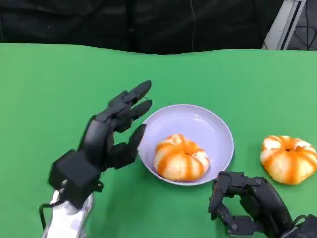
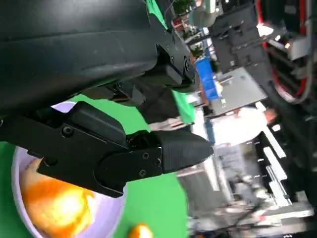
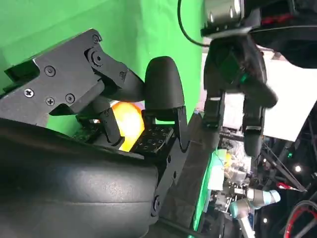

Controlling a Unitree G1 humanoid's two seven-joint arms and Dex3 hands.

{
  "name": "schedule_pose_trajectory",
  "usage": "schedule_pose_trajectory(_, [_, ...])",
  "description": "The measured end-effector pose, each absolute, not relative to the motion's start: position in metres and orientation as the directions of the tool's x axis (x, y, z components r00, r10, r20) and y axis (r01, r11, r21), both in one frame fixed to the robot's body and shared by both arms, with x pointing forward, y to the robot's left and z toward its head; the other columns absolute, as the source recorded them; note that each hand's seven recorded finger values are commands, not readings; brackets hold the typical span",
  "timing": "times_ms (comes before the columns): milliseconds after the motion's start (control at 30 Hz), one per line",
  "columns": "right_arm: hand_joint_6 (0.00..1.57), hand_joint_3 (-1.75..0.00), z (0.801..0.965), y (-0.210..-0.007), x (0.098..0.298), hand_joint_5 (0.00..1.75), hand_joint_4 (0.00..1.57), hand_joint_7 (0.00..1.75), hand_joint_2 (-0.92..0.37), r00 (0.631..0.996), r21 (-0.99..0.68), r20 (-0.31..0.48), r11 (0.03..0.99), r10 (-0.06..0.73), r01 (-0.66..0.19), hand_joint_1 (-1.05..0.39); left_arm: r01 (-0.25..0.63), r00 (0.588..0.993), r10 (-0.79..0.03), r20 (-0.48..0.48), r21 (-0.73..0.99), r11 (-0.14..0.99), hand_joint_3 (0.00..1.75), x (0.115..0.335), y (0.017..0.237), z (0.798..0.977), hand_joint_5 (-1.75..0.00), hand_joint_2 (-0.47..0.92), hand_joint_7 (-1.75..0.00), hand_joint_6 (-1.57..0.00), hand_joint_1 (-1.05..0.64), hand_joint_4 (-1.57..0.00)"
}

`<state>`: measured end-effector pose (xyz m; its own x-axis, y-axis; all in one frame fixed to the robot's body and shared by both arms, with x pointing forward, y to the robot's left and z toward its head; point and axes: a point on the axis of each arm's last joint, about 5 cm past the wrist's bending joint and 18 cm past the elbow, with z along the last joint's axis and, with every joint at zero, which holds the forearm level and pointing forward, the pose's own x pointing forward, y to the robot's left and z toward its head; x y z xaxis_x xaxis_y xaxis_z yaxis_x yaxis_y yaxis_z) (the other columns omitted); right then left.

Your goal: Grasp the bread from the table and place it into the plate.

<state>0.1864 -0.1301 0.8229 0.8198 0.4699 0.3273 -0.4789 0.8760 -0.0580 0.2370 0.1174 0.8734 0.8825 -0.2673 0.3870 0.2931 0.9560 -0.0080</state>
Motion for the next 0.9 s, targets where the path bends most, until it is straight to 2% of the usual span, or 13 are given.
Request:
schedule_pose_trajectory(167, [0.85,-1.1,0.823,-0.13,0.186,1.59,0.83,1.33,-0.53,0.817,-0.06,0.329,0.873,0.474,-0.483,-0.15,0.311,0.87,-0.247,0.426,-0.087,0.946,0.6,0.218,0.126,0.867,-0.04,0.92,-0.01,-0.47,-0.78,-0.62])
schedule_pose_trajectory(333, [0.85,-1.11,0.823,-0.13,0.186,1.6,0.82,1.34,-0.52,0.814,-0.06,0.329,0.871,0.478,-0.487,-0.16,0.32,0.877,-0.247,0.413,-0.117,0.94,0.6,0.198,0.135,0.856,-0.03,0.92,0.0,-0.44,-0.76,-0.61])
schedule_pose_trajectory(633, [0.85,-1.13,0.823,-0.131,0.186,1.6,0.83,1.33,-0.51,0.815,-0.06,0.33,0.873,0.476,-0.485,-0.14,0.344,0.874,-0.27,0.403,-0.123,0.931,0.56,0.181,0.155,0.834,-0.02,0.92,0.0,-0.4,-0.72,-0.61])
schedule_pose_trajectory(900, [0.85,-1.11,0.823,-0.132,0.186,1.6,0.82,1.33,-0.52,0.816,-0.059,0.331,0.873,0.474,-0.484,-0.15,0.353,0.88,-0.276,0.387,-0.145,0.924,0.54,0.171,0.159,0.822,-0.01,0.92,-0.01,-0.42,-0.67,-0.62])
